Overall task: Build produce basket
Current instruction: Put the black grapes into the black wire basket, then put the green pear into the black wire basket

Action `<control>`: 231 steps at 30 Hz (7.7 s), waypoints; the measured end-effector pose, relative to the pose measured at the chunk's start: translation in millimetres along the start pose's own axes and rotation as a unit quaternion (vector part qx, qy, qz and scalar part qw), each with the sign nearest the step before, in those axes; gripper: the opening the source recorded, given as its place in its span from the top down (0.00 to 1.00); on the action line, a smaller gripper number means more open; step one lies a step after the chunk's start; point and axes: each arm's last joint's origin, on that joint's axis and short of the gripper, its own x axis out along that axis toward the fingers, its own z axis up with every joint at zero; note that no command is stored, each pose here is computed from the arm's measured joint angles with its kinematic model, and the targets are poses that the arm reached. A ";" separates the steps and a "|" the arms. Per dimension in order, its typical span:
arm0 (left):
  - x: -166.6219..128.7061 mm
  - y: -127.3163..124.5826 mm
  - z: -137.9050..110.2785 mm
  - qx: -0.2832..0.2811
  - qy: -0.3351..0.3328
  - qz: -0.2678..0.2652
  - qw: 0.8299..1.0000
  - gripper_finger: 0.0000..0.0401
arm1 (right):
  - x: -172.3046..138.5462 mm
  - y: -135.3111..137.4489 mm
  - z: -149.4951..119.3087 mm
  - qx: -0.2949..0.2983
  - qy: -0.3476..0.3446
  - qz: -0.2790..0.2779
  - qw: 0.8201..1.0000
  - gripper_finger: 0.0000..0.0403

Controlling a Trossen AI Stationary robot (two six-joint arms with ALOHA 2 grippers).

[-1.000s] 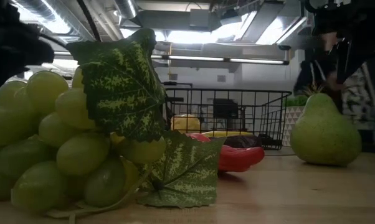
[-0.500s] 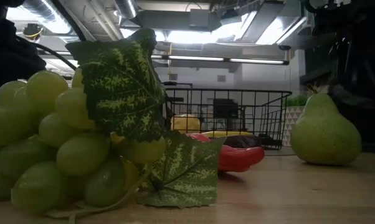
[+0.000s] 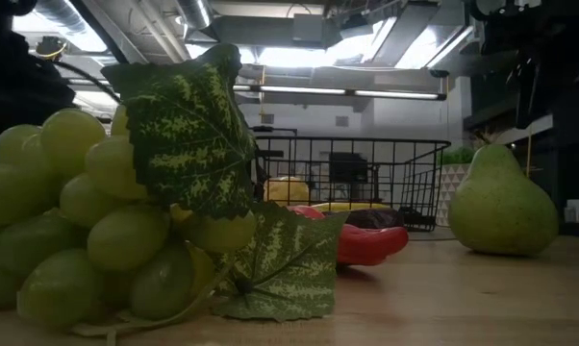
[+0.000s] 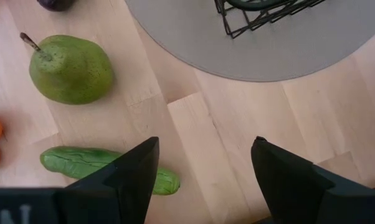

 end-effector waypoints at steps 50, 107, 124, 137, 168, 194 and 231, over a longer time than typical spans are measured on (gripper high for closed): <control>-87.0 -34.5 28.2 0.152 -0.321 -0.096 0.930 0.97 | 0.0 0.0 0.0 0.000 0.001 0.001 1.000 0.37; -141.3 -186.8 252.5 0.452 -0.542 -0.075 0.704 0.96 | -0.1 -0.5 -0.9 -0.015 0.005 -0.001 1.000 0.37; -118.1 -177.4 269.6 0.539 -0.479 0.009 0.693 0.92 | -0.1 -0.4 -0.9 -0.026 0.005 -0.001 1.000 0.37; -94.8 -188.3 272.7 0.554 -0.458 0.000 0.696 0.92 | -0.1 -0.5 -0.8 -0.025 0.004 -0.001 1.000 0.37; -95.2 -190.6 271.0 0.453 -0.455 -0.077 0.763 0.59 | 0.0 -0.4 -0.8 -0.026 0.004 -0.001 1.000 0.37; -94.0 -190.4 265.6 0.345 -0.427 -0.143 0.824 0.34 | 0.0 -0.4 -0.8 -0.026 0.005 -0.001 1.000 0.37; -173.7 -146.5 171.2 0.504 -0.412 -0.114 0.751 0.34 | 0.0 -0.1 0.0 -0.025 0.000 0.000 1.000 0.37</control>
